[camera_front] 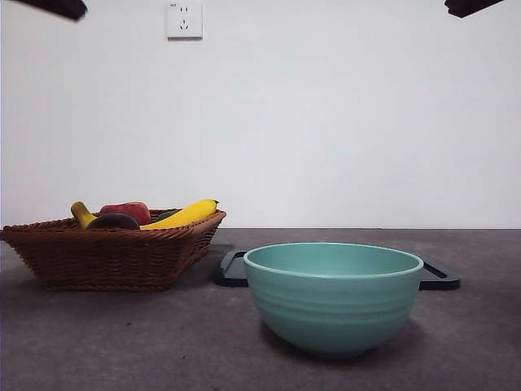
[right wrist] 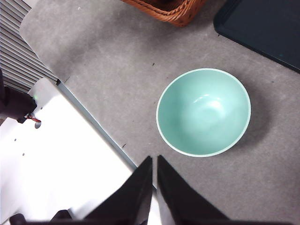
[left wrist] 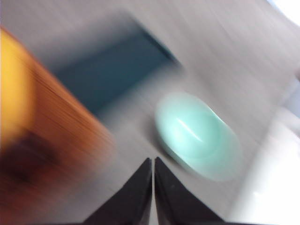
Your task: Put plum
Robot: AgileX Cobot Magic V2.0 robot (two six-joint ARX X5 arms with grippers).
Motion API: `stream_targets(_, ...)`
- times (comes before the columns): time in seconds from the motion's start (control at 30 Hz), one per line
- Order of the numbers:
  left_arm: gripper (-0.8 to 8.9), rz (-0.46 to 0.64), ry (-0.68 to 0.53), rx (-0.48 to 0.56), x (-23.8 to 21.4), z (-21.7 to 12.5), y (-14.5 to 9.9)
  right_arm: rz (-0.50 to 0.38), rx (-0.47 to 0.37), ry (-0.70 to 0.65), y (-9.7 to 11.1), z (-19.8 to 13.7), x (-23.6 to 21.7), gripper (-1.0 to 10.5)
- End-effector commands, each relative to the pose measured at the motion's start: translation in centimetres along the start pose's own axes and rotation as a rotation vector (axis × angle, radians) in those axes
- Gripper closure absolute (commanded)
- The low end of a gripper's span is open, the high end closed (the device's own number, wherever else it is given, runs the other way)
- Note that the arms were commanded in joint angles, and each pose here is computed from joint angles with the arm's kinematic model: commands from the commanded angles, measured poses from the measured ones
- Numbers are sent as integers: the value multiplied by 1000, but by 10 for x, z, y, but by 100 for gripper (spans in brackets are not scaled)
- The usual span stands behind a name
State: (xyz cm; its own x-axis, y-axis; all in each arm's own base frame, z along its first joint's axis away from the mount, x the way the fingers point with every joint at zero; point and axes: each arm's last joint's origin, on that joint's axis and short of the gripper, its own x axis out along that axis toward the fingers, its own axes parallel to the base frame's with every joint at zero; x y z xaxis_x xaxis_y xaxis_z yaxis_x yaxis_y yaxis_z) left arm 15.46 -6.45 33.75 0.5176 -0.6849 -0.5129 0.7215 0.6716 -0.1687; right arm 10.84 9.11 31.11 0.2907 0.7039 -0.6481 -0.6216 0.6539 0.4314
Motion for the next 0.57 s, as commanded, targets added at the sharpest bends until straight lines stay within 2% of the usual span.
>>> stream_targets(0.03,807,175,-204,96,-23,16,2,9,-26,-14,3,4,-3,942)
stream_targets(0.17,807,426,-444,157,-53,17,3,9,-26,-14,3,4,-2,942)
stream_targets(0.3,807,658,-582,167,-71,-1,2,9,-26,-14,3,4,-2,941)
stream_targets(0.43,807,811,-622,145,-71,-32,2,9,-26,-14,3,4,-2,942)
stream_targets(0.57,807,874,-584,136,-59,-69,7,9,-26,-15,3,4,-2,942)
